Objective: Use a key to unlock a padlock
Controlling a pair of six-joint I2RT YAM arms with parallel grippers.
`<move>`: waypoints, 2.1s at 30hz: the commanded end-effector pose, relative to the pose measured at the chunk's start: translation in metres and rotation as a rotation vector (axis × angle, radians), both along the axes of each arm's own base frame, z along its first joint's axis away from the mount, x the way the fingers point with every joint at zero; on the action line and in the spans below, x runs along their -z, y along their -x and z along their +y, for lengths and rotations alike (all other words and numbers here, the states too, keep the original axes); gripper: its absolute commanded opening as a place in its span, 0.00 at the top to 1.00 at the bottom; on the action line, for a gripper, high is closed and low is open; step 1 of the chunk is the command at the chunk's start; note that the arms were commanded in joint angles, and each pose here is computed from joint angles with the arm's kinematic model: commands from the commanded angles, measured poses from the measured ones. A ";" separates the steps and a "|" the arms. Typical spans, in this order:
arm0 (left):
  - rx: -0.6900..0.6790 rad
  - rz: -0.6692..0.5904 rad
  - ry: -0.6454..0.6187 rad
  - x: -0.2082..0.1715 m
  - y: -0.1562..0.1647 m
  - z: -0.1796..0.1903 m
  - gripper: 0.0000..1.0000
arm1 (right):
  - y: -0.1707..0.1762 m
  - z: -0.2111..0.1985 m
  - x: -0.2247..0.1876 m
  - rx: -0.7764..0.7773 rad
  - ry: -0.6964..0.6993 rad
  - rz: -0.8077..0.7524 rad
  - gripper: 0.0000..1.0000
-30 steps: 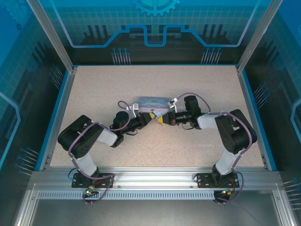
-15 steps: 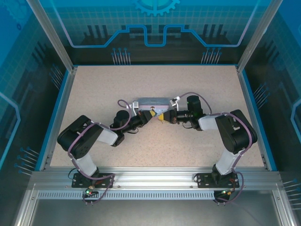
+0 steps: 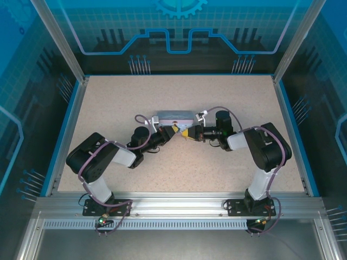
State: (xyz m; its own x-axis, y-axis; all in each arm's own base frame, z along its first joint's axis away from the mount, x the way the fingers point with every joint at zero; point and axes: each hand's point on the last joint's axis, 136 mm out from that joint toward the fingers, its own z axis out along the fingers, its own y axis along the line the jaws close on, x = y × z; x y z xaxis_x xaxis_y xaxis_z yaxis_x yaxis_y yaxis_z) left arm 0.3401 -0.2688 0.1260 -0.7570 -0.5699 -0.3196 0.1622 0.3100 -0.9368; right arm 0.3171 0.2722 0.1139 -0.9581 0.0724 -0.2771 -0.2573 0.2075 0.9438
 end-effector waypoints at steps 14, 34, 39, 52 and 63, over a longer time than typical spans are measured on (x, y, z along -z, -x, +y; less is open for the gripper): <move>0.165 -0.046 0.066 -0.013 0.024 -0.034 1.00 | -0.021 0.005 -0.018 0.038 -0.039 -0.087 1.00; 0.181 -0.032 0.074 -0.016 0.027 -0.039 1.00 | -0.024 0.008 -0.006 0.007 0.046 -0.149 1.00; 0.187 -0.022 0.074 -0.013 0.029 -0.041 1.00 | -0.025 0.012 -0.010 0.004 0.064 -0.197 1.00; 0.195 0.003 0.068 -0.005 0.032 -0.040 1.00 | -0.032 0.012 -0.026 0.001 0.071 -0.288 1.00; 0.198 0.004 0.064 -0.005 0.031 -0.042 1.00 | -0.025 0.016 -0.018 -0.006 0.087 -0.290 1.00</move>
